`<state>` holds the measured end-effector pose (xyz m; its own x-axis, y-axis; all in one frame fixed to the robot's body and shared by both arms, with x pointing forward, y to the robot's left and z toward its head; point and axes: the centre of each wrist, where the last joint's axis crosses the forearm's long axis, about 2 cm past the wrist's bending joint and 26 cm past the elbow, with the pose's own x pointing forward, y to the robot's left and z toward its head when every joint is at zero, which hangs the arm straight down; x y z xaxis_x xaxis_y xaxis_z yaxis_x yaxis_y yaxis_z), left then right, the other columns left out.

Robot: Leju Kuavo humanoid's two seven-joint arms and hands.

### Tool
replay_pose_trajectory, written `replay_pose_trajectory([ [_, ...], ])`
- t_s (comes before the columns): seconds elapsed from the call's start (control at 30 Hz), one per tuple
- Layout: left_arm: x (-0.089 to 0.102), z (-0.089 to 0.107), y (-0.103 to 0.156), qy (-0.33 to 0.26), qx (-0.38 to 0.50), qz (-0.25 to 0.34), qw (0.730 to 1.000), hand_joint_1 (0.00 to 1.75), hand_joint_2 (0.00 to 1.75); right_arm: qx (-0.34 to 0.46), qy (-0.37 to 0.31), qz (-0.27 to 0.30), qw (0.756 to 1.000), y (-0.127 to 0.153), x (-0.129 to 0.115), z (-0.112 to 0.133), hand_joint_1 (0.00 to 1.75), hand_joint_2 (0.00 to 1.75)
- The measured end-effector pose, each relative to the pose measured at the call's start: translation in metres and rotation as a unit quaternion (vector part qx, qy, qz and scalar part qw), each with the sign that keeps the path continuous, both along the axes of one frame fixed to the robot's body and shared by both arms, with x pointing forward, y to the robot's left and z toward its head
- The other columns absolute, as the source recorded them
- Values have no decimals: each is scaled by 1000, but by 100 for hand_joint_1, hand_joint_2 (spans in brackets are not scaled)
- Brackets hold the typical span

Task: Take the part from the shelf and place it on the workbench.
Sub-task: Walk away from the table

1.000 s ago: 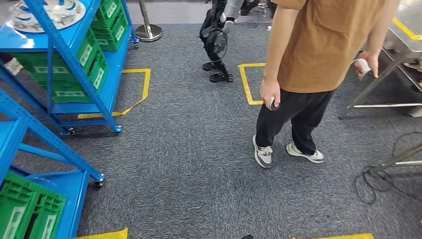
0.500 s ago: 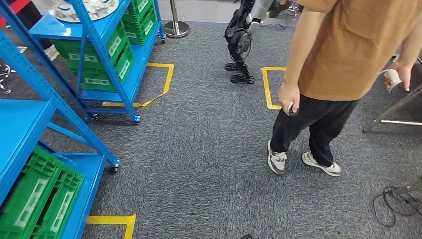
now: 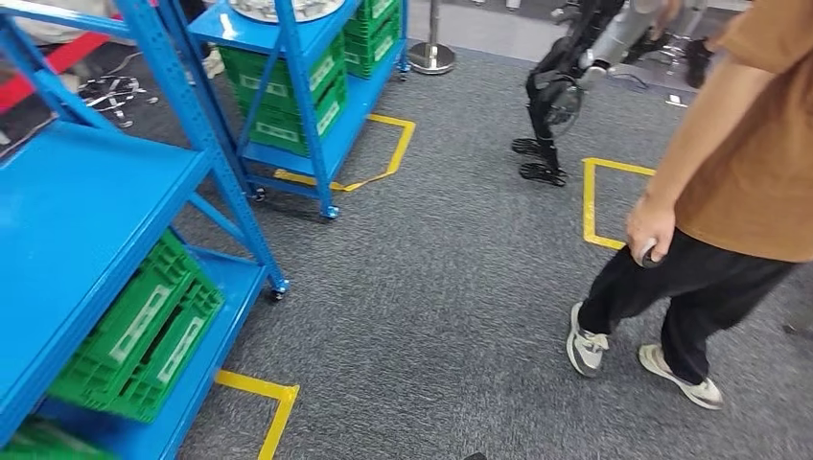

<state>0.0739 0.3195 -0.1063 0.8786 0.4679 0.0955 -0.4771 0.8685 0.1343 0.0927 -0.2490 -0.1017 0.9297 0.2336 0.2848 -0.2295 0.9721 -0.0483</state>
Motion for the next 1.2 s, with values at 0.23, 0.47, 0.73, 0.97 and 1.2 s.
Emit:
replay_pose_trajectory([
  [0.23, -4, -1, -1, 5, -1, -1, 1000, 0, 0, 0, -1, 0, 1000, 0, 1, 0, 0, 175],
  [0.47, -3, -1, -1, 3, 1, -5, 1000, 0, 0, -1, -1, -1, 1000, -1, 1, 0, 0, 175],
  [0.73, -1, 0, 0, -1, 2, -2, 1000, 0, 0, -1, -1, -1, 1000, -1, 1, 0, 0, 175],
  [0.97, -2, 0, -2, -4, 2, 0, 1000, 0, 0, -1, -4, -1, 1000, -1, 2, 0, 0, 175],
  [1.2, -6, -1, -4, 0, 0, 0, 1000, 0, 0, -3, -7, -2, 1000, -4, 6, 1, 0, 175],
])
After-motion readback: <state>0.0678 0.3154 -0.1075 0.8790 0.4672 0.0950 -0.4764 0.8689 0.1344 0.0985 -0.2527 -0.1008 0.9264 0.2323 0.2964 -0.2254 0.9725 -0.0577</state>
